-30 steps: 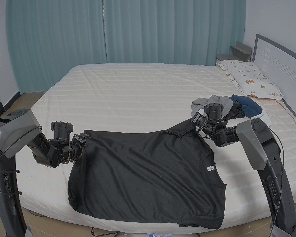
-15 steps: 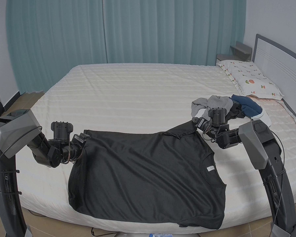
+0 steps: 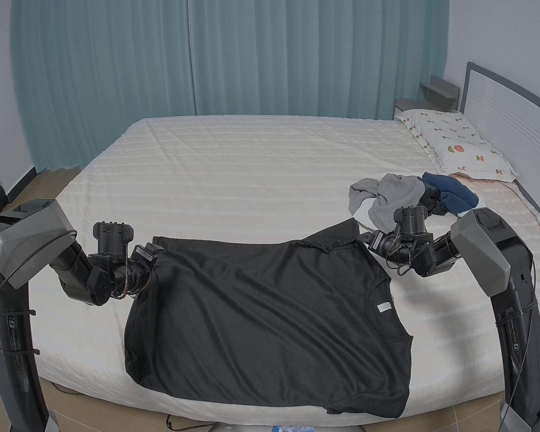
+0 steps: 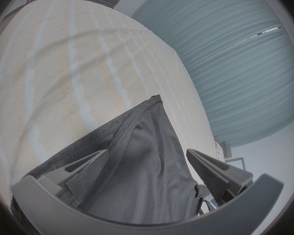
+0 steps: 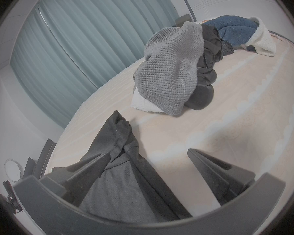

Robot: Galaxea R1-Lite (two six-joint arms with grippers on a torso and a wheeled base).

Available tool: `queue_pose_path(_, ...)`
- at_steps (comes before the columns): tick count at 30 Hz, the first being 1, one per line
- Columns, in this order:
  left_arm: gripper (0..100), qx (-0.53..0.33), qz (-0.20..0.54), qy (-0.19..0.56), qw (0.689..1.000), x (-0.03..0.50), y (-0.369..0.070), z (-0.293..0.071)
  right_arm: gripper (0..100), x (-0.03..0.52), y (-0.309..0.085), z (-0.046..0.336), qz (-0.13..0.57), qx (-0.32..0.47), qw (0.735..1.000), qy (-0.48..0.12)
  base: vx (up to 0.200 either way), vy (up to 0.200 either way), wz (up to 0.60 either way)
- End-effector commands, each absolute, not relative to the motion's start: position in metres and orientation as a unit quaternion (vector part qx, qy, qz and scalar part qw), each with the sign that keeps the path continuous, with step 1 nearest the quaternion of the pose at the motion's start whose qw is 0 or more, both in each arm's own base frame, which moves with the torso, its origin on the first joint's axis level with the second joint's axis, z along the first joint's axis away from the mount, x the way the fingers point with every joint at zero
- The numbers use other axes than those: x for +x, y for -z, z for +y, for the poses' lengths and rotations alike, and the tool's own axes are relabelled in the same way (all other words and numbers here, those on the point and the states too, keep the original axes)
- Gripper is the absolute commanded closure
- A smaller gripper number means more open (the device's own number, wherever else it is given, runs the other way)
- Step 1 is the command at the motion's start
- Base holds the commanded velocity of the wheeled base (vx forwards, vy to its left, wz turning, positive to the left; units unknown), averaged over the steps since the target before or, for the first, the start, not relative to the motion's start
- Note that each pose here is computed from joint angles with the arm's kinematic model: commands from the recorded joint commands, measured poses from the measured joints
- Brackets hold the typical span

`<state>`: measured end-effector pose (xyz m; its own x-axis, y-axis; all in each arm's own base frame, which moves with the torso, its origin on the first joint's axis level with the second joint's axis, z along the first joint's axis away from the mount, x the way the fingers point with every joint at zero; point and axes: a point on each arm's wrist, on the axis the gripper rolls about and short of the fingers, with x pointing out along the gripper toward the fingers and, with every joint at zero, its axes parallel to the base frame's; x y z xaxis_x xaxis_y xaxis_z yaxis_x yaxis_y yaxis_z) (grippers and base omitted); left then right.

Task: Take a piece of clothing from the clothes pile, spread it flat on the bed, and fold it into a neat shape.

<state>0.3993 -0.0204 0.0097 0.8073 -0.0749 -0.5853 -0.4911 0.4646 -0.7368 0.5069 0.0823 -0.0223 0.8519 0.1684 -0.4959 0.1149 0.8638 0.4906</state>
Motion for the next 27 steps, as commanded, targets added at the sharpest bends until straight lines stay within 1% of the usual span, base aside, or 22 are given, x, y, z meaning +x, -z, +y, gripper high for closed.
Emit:
queue_pose_path(1,0,-0.501,0.284,-0.130,0.807,0.399,-0.008,-0.020,0,0.505,0.020,0.085,0.272,0.260,0.926,-0.018,0.000,0.000,0.00)
queue_pose_path(3,0,-0.501,0.284,-0.130,0.807,0.399,-0.008,-0.020,0,0.505,0.023,0.086,0.276,0.259,0.926,-0.018,0.000,0.000,0.00)
queue_pose_path(4,0,-0.501,0.283,-0.129,0.808,0.400,-0.009,-0.020,100,0.505,0.024,0.086,0.278,0.258,0.925,-0.018,0.000,0.000,0.00)
queue_pose_path(8,0,-0.501,0.284,-0.130,0.807,0.399,-0.008,-0.020,100,0.507,0.035,0.086,0.282,0.249,0.926,-0.018,0.000,0.000,0.00)
queue_pose_path(12,0,-0.501,0.283,-0.129,0.808,0.400,-0.009,-0.020,100,0.509,0.032,0.086,0.274,0.251,0.928,-0.017,0.000,0.000,0.00)
queue_pose_path(16,0,-0.501,0.284,-0.130,0.807,0.399,-0.008,-0.020,100,0.521,0.023,0.085,0.243,0.254,0.936,-0.009,0.000,0.000,0.00)
queue_pose_path(19,0,-0.501,0.283,-0.129,0.808,0.400,-0.009,-0.020,100,0.533,0.017,0.082,0.204,0.252,0.946,0.020,0.000,0.000,0.00)
queue_pose_path(21,0,-0.501,0.283,-0.129,0.808,0.400,-0.009,-0.020,100,0.536,0.016,0.081,0.195,0.253,0.947,0.026,0.000,0.000,0.00)
queue_pose_path(22,0,-0.501,0.284,-0.130,0.807,0.399,-0.008,-0.020,100,0.541,0.012,0.078,0.180,0.254,0.950,0.035,0.000,0.000,0.00)
queue_pose_path(27,0,-0.501,0.283,-0.129,0.808,0.400,-0.009,-0.020,100,0.546,0.012,0.078,0.160,0.256,0.953,0.034,0.000,0.000,0.00)
